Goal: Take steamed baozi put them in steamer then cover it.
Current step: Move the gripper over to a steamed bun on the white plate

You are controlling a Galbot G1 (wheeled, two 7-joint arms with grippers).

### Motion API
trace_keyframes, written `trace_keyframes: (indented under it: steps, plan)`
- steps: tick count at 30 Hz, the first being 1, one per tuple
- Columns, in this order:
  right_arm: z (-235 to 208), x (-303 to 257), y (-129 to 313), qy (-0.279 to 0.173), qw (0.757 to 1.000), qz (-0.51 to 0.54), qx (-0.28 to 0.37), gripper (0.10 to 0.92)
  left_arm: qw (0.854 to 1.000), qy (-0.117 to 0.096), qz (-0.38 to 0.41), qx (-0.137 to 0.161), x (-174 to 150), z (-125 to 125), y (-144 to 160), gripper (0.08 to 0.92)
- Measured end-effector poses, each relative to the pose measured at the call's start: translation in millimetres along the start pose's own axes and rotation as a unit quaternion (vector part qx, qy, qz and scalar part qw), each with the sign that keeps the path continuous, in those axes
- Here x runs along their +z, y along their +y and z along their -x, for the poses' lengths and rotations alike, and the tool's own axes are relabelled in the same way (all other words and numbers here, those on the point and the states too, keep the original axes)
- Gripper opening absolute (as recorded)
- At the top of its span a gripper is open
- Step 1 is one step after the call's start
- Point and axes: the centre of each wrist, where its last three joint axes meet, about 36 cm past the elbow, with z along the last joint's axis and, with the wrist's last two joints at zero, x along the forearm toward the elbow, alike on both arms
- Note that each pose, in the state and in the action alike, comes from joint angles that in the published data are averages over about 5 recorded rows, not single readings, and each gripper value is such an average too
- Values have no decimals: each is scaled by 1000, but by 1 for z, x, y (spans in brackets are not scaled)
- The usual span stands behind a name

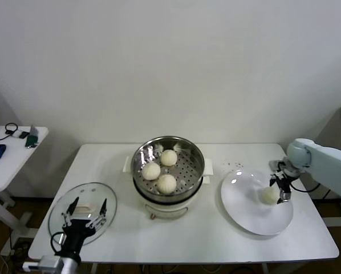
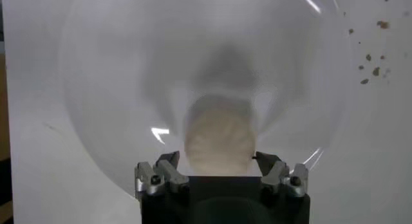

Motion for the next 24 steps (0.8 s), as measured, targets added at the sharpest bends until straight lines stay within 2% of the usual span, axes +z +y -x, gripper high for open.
trace_keyframes:
  steps: [11,24]
  plan:
    - [3,1,2,5,1000,-3,-3,760,1000,0,1,1,0,-2,0,823]
    - [6,-5,0,1,1000,-7,3,652,1000,-2,1,4,-1,-3,-1,823]
